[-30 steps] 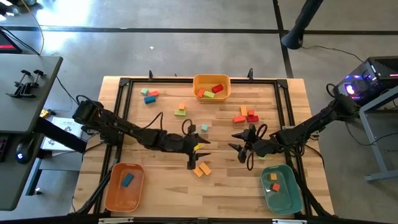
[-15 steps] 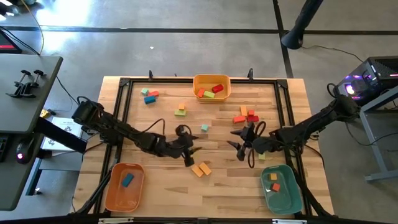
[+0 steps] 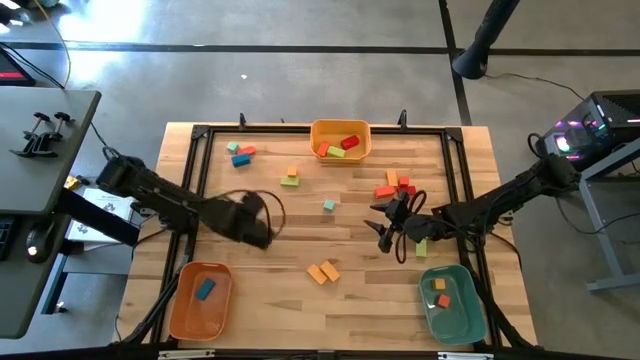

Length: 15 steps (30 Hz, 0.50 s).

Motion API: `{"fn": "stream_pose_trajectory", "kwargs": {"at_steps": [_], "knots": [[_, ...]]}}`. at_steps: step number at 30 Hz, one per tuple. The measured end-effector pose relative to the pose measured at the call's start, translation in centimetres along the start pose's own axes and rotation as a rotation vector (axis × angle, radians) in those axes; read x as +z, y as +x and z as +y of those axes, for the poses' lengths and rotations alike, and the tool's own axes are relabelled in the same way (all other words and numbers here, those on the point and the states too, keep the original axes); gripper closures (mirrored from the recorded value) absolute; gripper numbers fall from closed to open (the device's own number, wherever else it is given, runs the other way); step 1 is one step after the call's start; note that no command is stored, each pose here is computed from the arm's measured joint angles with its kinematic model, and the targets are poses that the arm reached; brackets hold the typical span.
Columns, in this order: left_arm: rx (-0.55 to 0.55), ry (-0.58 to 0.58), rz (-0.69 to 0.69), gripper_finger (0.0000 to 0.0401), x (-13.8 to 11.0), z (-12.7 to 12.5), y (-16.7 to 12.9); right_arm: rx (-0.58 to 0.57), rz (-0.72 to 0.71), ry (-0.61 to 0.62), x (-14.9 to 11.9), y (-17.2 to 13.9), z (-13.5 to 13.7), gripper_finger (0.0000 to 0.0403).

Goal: Sort blocks by size
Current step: Put the left red narrow rectangular block into the orange bin

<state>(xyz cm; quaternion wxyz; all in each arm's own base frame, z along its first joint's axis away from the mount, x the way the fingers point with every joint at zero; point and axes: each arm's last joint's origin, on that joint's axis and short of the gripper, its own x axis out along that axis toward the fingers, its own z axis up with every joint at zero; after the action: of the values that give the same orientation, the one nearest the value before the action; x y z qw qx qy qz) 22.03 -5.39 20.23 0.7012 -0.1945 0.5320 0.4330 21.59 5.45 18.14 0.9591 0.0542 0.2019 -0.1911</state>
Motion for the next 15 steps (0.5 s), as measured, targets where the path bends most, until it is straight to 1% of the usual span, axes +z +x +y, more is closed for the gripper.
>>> {"fn": "stream_pose_trajectory", "kwargs": {"at_steps": [2, 5, 8, 12, 15], "knots": [[0.06, -0.036, 0.119, 0.0197, 0.0, 1.5, 0.5, 0.0, 0.0, -0.008, 0.0, 0.0, 0.0, 0.0178], [0.127, -0.03, 0.206, 0.0197, 0.2, 2.9, 1.6, 0.0, 0.0, -0.01, 0.0, 0.0, 0.0, 0.0178], [0.126, -0.028, 0.289, 0.0197, 0.8, 3.9, 3.2, 0.0, 0.0, -0.01, 0.0, 0.0, 0.0, 0.0178], [0.101, -0.026, 0.302, 0.0197, 1.8, 4.7, 5.1, 0.0, 0.0, -0.012, 0.0, 0.0, 0.0, 0.0178], [0.068, -0.032, 0.287, 0.0197, 2.6, 5.0, 6.1, 0.0, 0.0, -0.014, 0.0, 0.0, 0.0, 0.0178]]}}
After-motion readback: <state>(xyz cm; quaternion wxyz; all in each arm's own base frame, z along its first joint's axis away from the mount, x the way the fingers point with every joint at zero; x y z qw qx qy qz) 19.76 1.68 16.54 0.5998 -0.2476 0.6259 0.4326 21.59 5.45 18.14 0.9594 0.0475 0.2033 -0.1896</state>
